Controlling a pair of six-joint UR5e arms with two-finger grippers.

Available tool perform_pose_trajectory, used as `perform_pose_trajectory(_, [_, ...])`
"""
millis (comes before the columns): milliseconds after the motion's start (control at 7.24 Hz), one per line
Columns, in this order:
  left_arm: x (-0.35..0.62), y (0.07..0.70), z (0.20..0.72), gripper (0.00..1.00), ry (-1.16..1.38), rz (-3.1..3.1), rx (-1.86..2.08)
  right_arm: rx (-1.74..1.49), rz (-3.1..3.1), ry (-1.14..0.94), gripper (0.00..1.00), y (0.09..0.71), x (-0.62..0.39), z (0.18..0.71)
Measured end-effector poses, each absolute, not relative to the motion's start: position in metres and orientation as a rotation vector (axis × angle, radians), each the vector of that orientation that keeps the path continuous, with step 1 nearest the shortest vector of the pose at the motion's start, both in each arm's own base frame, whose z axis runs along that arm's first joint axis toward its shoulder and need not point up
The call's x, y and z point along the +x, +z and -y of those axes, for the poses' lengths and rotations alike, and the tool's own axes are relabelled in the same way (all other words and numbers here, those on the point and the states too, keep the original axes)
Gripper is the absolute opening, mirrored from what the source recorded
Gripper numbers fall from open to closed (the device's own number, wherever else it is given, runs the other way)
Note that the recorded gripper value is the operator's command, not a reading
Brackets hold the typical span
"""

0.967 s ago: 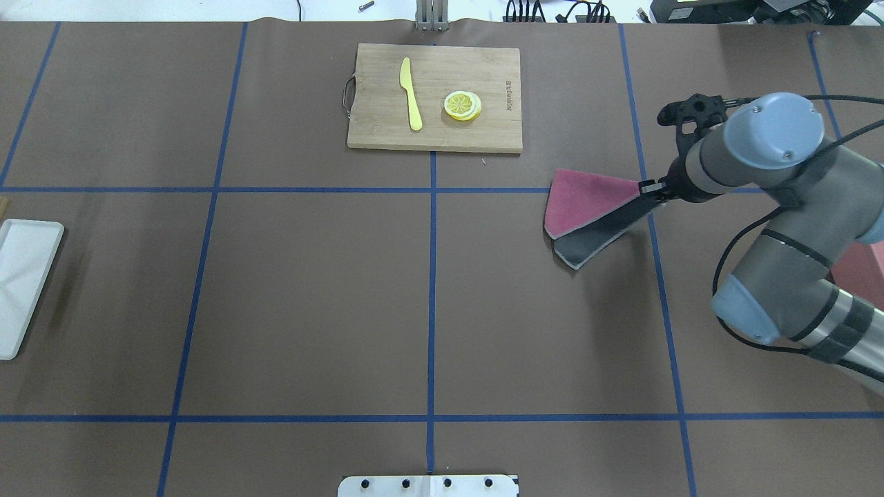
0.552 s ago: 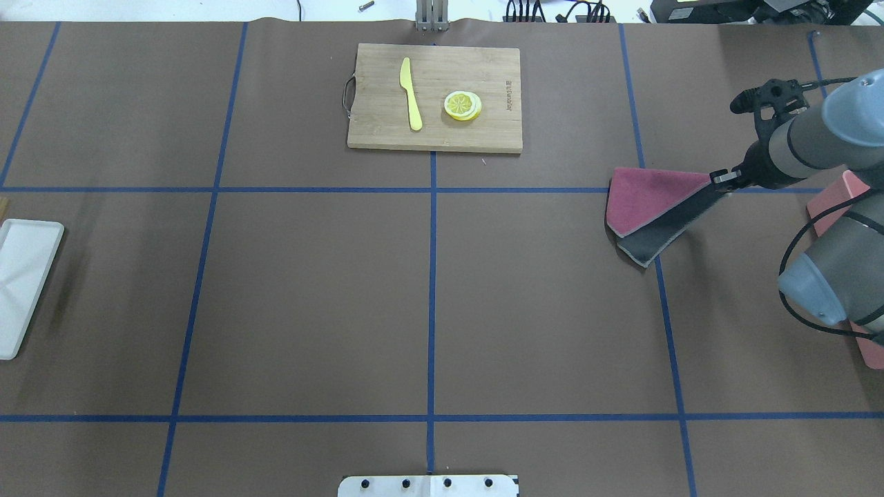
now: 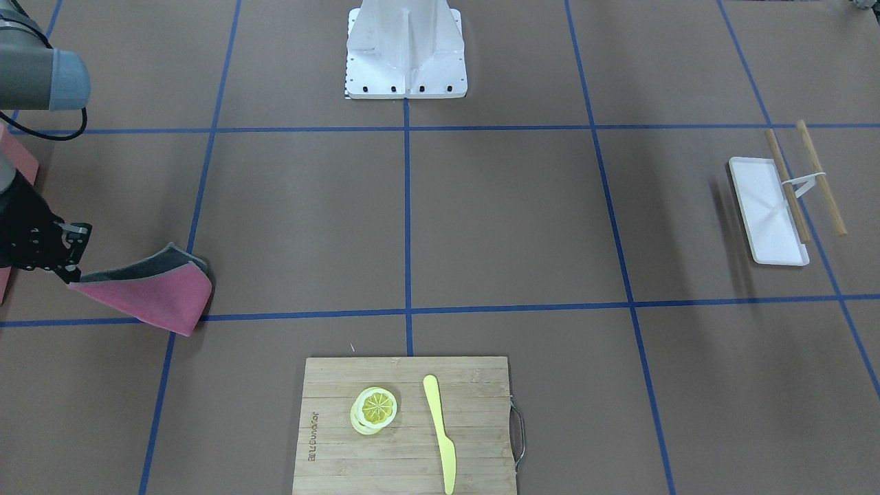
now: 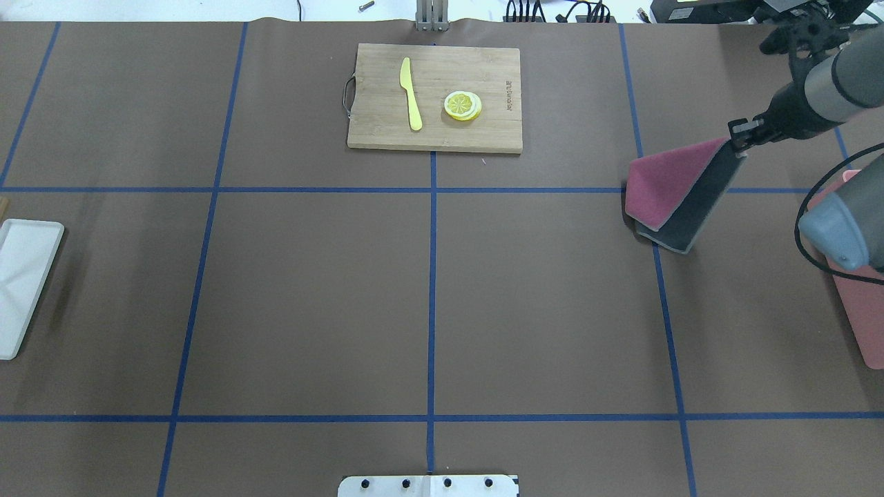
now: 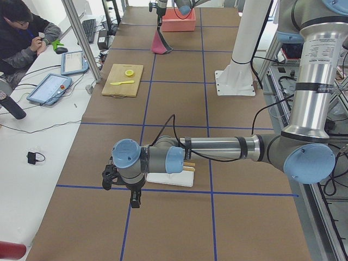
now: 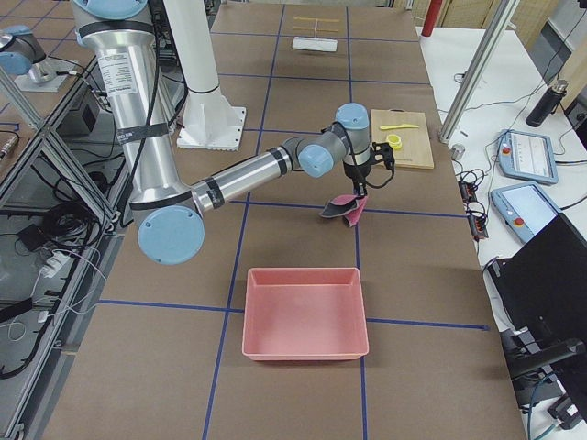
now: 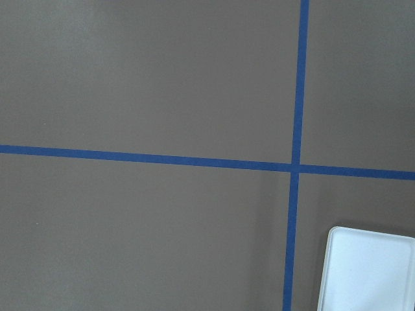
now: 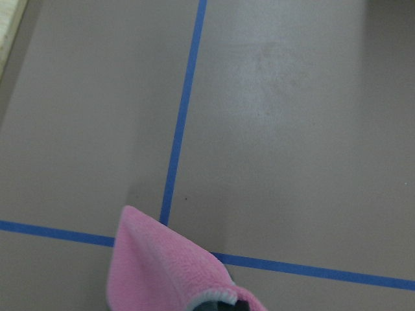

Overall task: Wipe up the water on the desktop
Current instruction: 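Lift the towel with the right gripper into the pink bin and release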

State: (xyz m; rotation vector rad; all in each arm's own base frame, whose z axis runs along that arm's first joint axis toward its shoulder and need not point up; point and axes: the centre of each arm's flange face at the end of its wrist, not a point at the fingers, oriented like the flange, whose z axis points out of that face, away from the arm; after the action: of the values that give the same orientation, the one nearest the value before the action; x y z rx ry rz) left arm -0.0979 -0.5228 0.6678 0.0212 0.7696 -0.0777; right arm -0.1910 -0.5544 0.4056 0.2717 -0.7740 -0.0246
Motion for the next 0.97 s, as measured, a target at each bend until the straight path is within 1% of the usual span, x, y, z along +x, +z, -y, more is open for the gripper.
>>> perform_pose_trajectory(138, [-0.098,0.668,0.523,0.99,-0.078,-0.770,0.020,0.254,0.797,0.004,0.00,0.374,-0.169,0.560])
perform_pose_trajectory(414, [-0.098,0.669,0.522,0.99,-0.078,-0.770,0.019,0.242,0.802,0.032,0.00,0.319,-0.114,0.549])
perform_pose_trajectory(690, [-0.098,0.669,0.522,0.99,-0.079,-0.770,0.019,0.236,0.765,0.011,0.00,0.311,-0.043,0.539])
perform_pose_trajectory(967, [-0.098,0.670,0.521,0.99,-0.079,-0.770,0.017,0.224,0.699,-0.061,0.00,0.338,0.034,0.527])
